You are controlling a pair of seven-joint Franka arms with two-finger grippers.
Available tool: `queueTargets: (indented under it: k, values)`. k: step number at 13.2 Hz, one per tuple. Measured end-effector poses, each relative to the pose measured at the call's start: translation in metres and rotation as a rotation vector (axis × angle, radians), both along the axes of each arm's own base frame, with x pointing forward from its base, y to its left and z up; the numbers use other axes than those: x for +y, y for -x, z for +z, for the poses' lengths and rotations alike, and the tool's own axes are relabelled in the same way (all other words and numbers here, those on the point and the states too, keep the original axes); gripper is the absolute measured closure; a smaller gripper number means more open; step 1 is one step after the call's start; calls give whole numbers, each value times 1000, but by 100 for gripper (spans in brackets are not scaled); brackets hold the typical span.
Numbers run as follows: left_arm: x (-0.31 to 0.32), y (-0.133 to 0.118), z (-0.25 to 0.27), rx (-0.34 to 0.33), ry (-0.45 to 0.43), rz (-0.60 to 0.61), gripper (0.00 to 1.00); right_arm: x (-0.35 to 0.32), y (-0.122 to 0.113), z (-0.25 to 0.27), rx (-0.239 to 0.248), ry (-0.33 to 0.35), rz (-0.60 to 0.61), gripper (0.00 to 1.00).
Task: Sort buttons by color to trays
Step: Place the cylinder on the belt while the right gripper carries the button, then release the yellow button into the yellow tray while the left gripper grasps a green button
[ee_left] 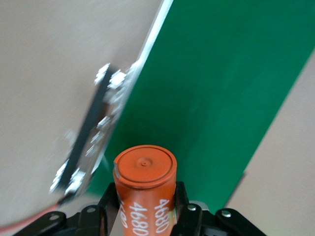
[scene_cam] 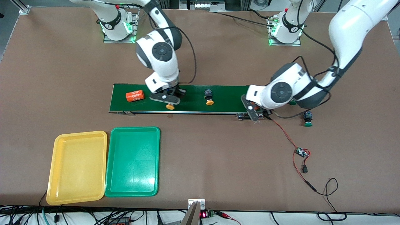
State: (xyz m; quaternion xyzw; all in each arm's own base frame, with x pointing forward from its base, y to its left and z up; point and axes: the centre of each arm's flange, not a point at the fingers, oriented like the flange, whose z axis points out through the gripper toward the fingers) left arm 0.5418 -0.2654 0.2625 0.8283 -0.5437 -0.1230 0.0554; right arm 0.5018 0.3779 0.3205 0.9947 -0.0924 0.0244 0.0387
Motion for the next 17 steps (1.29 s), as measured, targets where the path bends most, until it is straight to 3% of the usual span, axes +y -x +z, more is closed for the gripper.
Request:
queueTargets:
  k: [2, 4, 5, 7, 9, 13, 17]
  values:
    - [-40, 17, 2, -17, 23, -86, 50, -33, -19, 24, 26, 31, 28, 60]
    - [-62, 29, 2, -20, 28, -139, 50, -63, -47, 44, 7, 40, 57, 60]
    - [-63, 30, 1, -19, 26, -145, 44, -84, -64, 52, -4, 44, 89, 60]
    - [-53, 23, -3, -20, 21, -129, 24, -140, -103, 68, -22, 47, 154, 60]
    - [-34, 5, 2, -30, 15, -88, 2, -201, -131, 76, -18, 26, 194, 60]
    - [35, -51, 41, -12, -63, 51, 0, -300, -153, 74, 9, 20, 263, 60]
    - [85, -85, 70, -5, -139, 217, 0, -339, -163, 42, 56, 34, 240, 60]
